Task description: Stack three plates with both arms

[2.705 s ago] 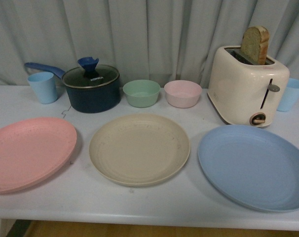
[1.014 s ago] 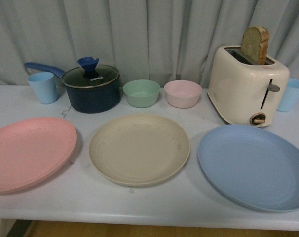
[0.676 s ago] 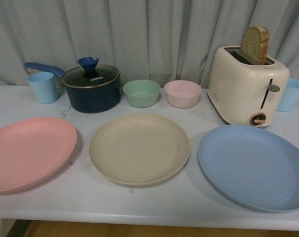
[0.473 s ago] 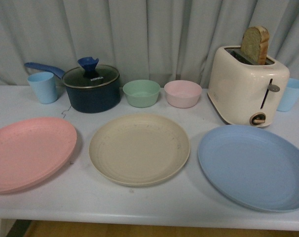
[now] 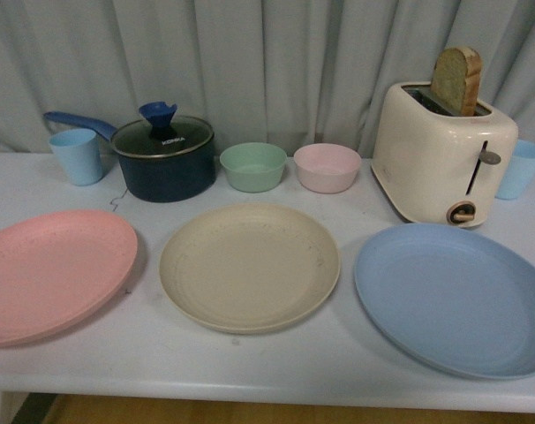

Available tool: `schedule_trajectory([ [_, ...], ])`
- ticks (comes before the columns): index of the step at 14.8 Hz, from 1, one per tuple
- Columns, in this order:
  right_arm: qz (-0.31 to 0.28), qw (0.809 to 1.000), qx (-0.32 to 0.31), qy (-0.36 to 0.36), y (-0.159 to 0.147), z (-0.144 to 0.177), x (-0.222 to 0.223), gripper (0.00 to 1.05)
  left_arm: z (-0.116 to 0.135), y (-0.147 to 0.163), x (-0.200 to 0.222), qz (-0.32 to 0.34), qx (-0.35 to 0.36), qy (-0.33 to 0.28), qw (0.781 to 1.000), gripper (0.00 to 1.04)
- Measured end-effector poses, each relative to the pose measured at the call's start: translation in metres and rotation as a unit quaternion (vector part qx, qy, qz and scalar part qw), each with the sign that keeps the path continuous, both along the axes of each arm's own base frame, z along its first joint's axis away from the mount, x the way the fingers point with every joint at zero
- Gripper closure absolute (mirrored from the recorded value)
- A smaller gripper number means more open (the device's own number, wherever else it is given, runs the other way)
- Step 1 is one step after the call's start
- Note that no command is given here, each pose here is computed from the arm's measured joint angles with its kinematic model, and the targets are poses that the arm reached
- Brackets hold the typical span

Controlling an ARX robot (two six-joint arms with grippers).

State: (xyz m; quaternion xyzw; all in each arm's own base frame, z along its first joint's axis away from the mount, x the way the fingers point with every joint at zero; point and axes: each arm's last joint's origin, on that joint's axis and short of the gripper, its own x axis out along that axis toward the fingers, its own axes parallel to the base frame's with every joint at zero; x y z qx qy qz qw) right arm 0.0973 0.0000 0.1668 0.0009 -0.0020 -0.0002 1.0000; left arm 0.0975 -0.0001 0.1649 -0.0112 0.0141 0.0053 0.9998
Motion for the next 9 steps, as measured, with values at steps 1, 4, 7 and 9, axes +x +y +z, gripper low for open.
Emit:
schedule_trajectory([
  [1, -0.001, 1.0, 0.001, 0.0, 0.0, 0.0, 0.0, 0.06, 0.004, -0.001, 0.001, 0.069, -0.031, 0.138, 0.988, 0.07],
  [4, 0.0, 1.0, 0.0, 0.0, 0.0, 0.0, 0.0, 0.06, 0.069, 0.012, 0.045, 0.115, -0.069, 0.088, 0.987, 0.07],
  [7, 0.0, 1.0, 0.0, 0.0, 0.0, 0.0, 0.0, 0.06, 0.068, 0.03, 0.153, 0.054, -0.041, 0.143, 0.987, 0.07],
  [9, 0.0, 1.0, 0.0, 0.0, 0.0, 0.0, 0.0, 0.06, 0.058, 0.035, 0.181, 0.045, -0.026, 0.177, 0.983, 0.07],
])
